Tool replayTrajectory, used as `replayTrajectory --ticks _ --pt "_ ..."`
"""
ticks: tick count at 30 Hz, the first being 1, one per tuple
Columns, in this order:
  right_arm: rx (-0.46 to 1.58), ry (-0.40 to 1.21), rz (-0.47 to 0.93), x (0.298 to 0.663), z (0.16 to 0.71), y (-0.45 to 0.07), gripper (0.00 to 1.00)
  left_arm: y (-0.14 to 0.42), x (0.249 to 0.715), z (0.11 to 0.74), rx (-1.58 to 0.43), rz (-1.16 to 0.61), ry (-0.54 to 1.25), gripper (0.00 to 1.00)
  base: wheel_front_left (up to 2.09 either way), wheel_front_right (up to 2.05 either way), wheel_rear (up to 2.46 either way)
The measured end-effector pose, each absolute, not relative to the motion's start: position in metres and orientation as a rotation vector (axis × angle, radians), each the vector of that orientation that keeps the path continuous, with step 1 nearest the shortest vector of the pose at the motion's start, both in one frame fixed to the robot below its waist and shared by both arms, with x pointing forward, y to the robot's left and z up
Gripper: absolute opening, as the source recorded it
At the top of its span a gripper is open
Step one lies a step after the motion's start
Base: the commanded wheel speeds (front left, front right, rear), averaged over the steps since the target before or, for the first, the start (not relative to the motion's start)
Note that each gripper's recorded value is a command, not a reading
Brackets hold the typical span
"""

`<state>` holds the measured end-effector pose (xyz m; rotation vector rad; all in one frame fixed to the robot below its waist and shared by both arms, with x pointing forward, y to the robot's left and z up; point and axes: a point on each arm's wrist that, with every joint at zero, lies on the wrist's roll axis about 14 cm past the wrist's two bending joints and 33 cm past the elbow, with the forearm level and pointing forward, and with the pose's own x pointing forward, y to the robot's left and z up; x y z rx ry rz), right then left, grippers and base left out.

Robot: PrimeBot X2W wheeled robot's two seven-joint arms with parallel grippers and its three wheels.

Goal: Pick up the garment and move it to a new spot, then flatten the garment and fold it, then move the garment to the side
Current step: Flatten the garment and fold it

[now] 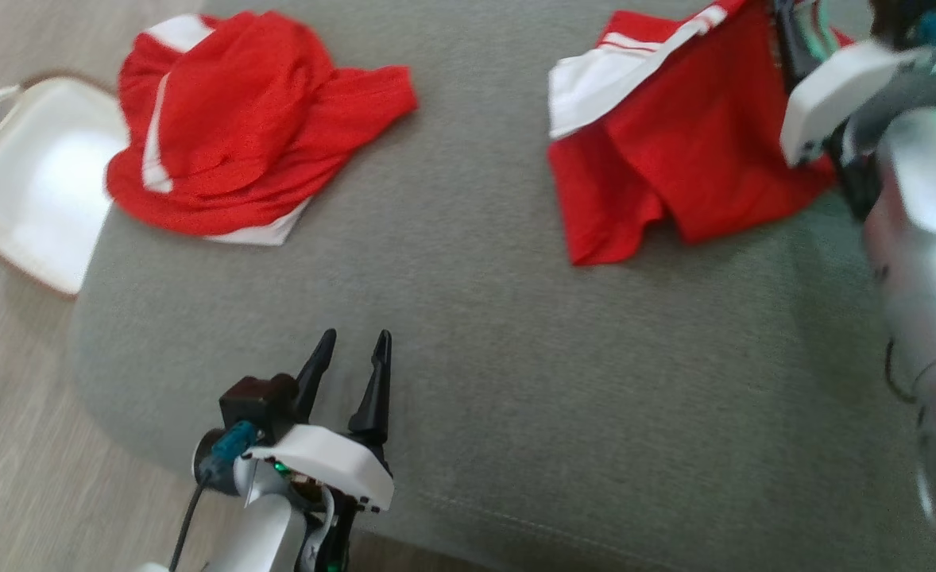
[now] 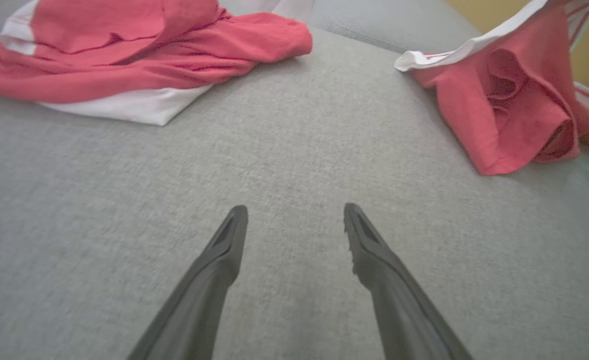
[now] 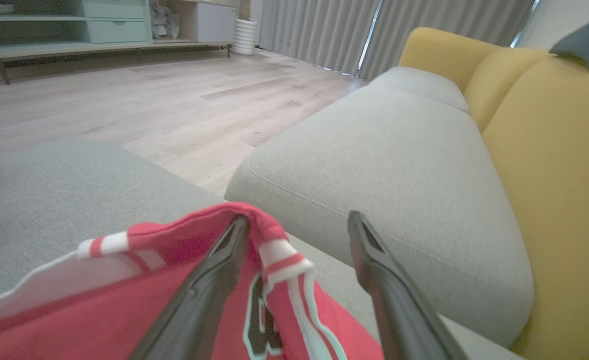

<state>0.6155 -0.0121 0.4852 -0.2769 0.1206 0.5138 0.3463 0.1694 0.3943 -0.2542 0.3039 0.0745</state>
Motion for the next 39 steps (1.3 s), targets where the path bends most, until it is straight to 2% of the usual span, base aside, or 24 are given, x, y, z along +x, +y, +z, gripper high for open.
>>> replayTrajectory --ticks 8,20,27,37,39 --pt "-0.187 0.210 0.413 0.567 0.447 -0.064 1.00 0.136 0.367 0.408 -0.242 -0.060 0.254 1.00 0.00 0.00 0.00" --pt "-0.029 0.170 0.217 0.504 0.446 -0.141 1.00 0.057 0.407 0.425 -0.261 -0.325 0.207 1.00 0.00 0.00 0.00" --pt "-0.028 0.116 0.119 0.493 0.461 -0.182 1.00 0.027 0.425 0.408 -0.243 -0.403 0.251 1.00 0.00 0.00 0.00" --pt "-0.016 0.130 0.046 0.476 0.453 -0.207 1.00 0.026 0.447 0.378 -0.221 -0.369 0.323 1.00 0.00 0.00 0.00" --pt "-0.016 0.131 0.043 0.475 0.452 -0.208 1.00 0.028 0.451 0.377 -0.222 -0.358 0.321 0.15 0.00 0.00 0.00"
